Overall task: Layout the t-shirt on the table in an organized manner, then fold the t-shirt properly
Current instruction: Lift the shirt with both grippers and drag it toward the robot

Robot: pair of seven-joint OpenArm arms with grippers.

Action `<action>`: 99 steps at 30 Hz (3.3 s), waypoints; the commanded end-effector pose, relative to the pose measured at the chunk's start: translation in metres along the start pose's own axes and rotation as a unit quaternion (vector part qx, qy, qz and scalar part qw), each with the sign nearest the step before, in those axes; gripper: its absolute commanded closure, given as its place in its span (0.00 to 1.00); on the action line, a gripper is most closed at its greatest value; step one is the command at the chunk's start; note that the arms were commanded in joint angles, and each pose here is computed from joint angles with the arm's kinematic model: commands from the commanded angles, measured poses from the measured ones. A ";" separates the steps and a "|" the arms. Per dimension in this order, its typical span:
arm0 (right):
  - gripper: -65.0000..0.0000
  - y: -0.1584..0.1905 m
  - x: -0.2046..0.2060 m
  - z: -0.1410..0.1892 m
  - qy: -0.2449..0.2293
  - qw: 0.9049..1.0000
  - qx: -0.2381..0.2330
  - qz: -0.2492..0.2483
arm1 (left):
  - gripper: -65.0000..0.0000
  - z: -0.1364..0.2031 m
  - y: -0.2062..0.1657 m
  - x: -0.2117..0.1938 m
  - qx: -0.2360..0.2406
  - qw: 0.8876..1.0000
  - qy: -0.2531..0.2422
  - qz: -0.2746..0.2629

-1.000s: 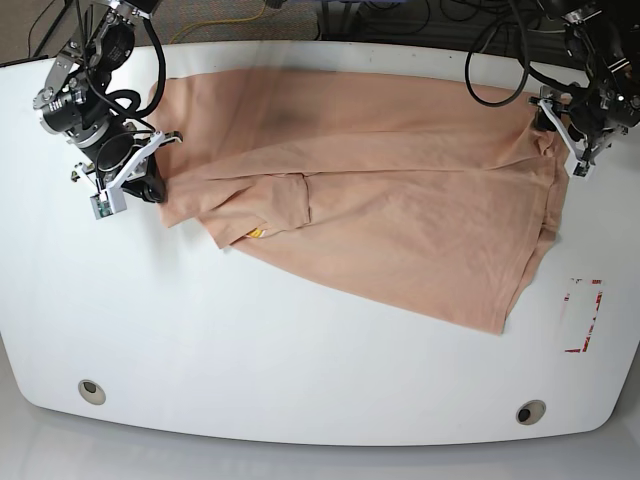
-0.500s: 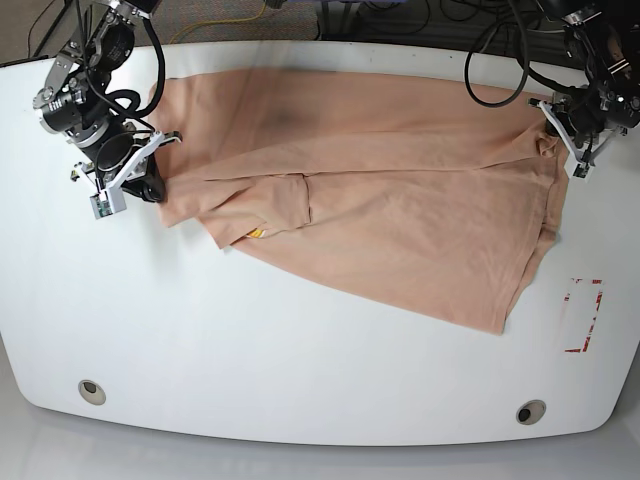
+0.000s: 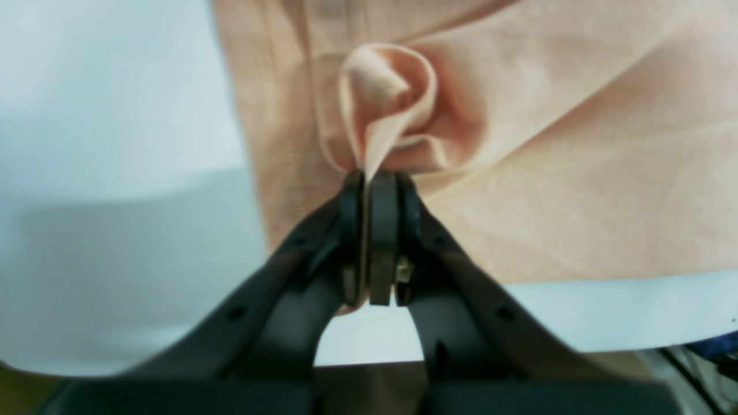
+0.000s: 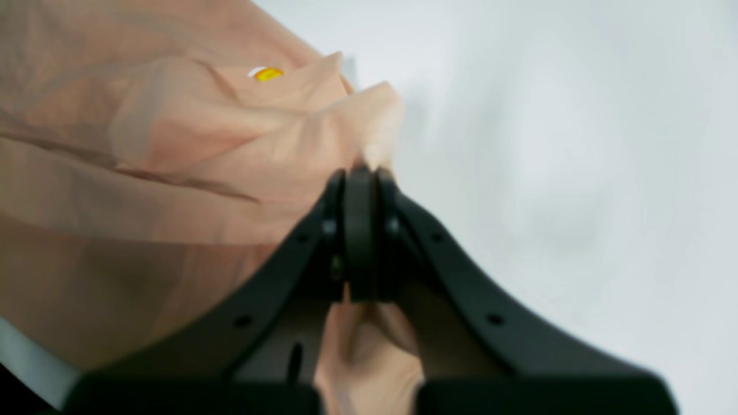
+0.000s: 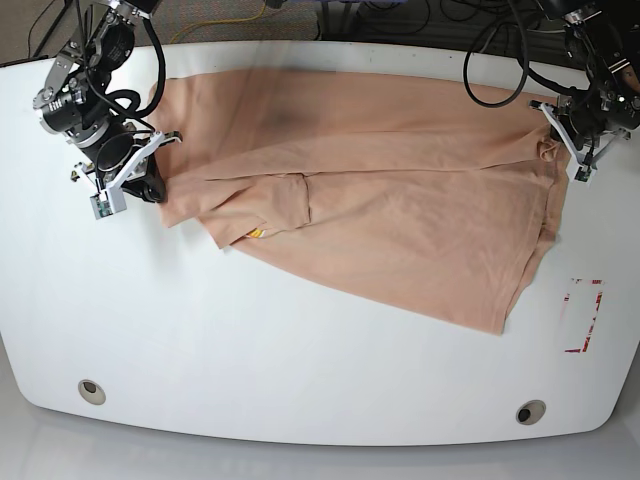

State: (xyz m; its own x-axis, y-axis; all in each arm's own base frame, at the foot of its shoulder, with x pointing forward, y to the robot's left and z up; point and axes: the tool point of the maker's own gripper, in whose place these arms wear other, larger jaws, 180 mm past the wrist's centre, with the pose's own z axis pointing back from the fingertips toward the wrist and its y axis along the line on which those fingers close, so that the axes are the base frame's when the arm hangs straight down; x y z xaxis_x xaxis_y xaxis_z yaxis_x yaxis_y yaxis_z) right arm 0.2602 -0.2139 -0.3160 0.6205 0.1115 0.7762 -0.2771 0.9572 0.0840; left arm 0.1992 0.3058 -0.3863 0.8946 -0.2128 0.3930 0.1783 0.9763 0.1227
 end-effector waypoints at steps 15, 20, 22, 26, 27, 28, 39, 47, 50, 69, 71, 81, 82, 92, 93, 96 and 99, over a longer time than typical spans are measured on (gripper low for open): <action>1.00 -0.025 0.089 0.008 -0.101 0.993 -0.029 0.058 | 1.00 0.047 0.046 0.107 0.069 0.991 -0.105 0.034; 1.00 -0.035 0.106 0.012 -0.103 0.991 -0.043 0.075 | 1.00 0.062 0.054 0.145 0.078 0.985 -0.152 0.035; 1.00 -0.038 0.110 0.013 -0.102 0.991 -0.047 0.079 | 1.00 0.067 0.056 0.154 0.080 0.982 -0.165 0.035; 1.00 -0.041 0.115 0.015 -0.106 0.989 -0.050 0.085 | 1.00 0.078 0.061 0.173 0.084 0.977 -0.193 0.036; 1.00 -0.043 0.118 0.017 -0.108 0.989 -0.053 0.089 | 1.00 0.083 0.062 0.181 0.086 0.975 -0.203 0.037; 1.00 -0.044 0.121 0.017 -0.110 0.988 -0.055 0.091 | 1.00 0.087 0.064 0.187 0.088 0.973 -0.212 0.038; 1.00 -0.076 0.166 0.022 -0.142 0.982 -0.075 0.096 | 1.00 0.141 0.077 0.258 0.102 0.943 -0.314 0.043; 1.00 -0.093 0.228 0.021 -0.166 0.976 -0.071 0.122 | 1.00 0.191 0.070 0.315 0.107 0.916 -0.385 0.009; 1.00 -0.099 0.250 0.022 -0.176 0.974 -0.070 0.127 | 1.00 0.212 0.067 0.334 0.112 0.905 -0.411 -0.004; 1.00 -0.118 0.411 0.074 -0.240 0.955 -0.072 0.160 | 1.00 0.329 0.083 0.410 0.113 0.846 -0.522 -0.011; 1.00 -0.117 0.429 0.085 -0.247 0.951 -0.077 0.169 | 1.00 0.341 0.091 0.414 0.115 0.842 -0.527 -0.005; 1.00 -0.105 0.495 0.149 -0.273 0.926 -0.119 0.232 | 1.00 0.395 0.102 0.451 0.080 0.810 -0.581 0.002; 1.00 -0.104 0.498 0.153 -0.273 0.924 -0.122 0.237 | 1.00 0.400 0.105 0.452 0.080 0.807 -0.586 0.002; 1.00 -0.127 0.476 0.161 -0.229 0.927 -0.165 0.248 | 1.00 0.383 0.106 0.456 0.102 0.821 -0.561 -0.033; 1.00 -0.131 0.468 0.156 -0.218 0.929 -0.168 0.248 | 1.00 0.375 0.106 0.453 0.104 0.825 -0.555 -0.034; 1.00 -0.139 0.446 0.142 -0.199 0.935 -0.168 0.242 | 1.00 0.353 0.101 0.443 0.112 0.833 -0.540 -0.040; 1.00 -0.147 0.418 0.126 -0.182 0.942 -0.165 0.229 | 1.00 0.334 0.092 0.435 0.113 0.838 -0.531 -0.050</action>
State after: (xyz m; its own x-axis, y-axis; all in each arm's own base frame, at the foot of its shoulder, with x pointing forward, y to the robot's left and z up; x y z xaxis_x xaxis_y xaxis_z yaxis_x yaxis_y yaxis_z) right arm 0.4763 -0.3323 0.0727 0.1868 0.4942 0.8490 -0.2115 0.8642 -0.4565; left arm 0.4767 0.2904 0.0867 0.0393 -0.3090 0.9503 0.0630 0.9499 0.3062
